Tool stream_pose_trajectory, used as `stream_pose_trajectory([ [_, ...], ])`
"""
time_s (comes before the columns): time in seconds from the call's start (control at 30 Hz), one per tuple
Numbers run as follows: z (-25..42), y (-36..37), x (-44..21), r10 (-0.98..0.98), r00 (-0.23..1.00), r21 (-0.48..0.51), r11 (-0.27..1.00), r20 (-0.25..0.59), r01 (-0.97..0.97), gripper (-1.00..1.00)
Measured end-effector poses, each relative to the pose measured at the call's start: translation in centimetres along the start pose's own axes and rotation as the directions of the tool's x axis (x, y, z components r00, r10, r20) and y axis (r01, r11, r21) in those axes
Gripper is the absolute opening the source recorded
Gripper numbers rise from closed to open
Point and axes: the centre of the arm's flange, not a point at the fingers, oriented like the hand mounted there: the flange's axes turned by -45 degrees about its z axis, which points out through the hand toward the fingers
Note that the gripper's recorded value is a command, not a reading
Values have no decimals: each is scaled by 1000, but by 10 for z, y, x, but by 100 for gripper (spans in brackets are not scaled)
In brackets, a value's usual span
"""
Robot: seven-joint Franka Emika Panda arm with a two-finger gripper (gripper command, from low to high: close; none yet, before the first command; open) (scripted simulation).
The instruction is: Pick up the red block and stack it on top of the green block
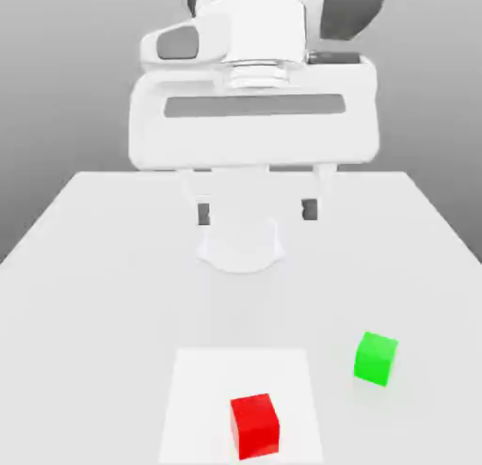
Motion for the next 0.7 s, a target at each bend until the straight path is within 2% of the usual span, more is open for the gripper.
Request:
stream_pose_trajectory([
  [0.3,159,-8,-65,-79,964,28,997,253,74,0],
  [0.47,223,-9,-87,-86,958,31,996,275,80,0],
  [0.5,230,-9,-90,-86,957,31,996,276,80,-100],
  [0.7,233,-9,-91,-86,957,31,996,276,80,-100],
])
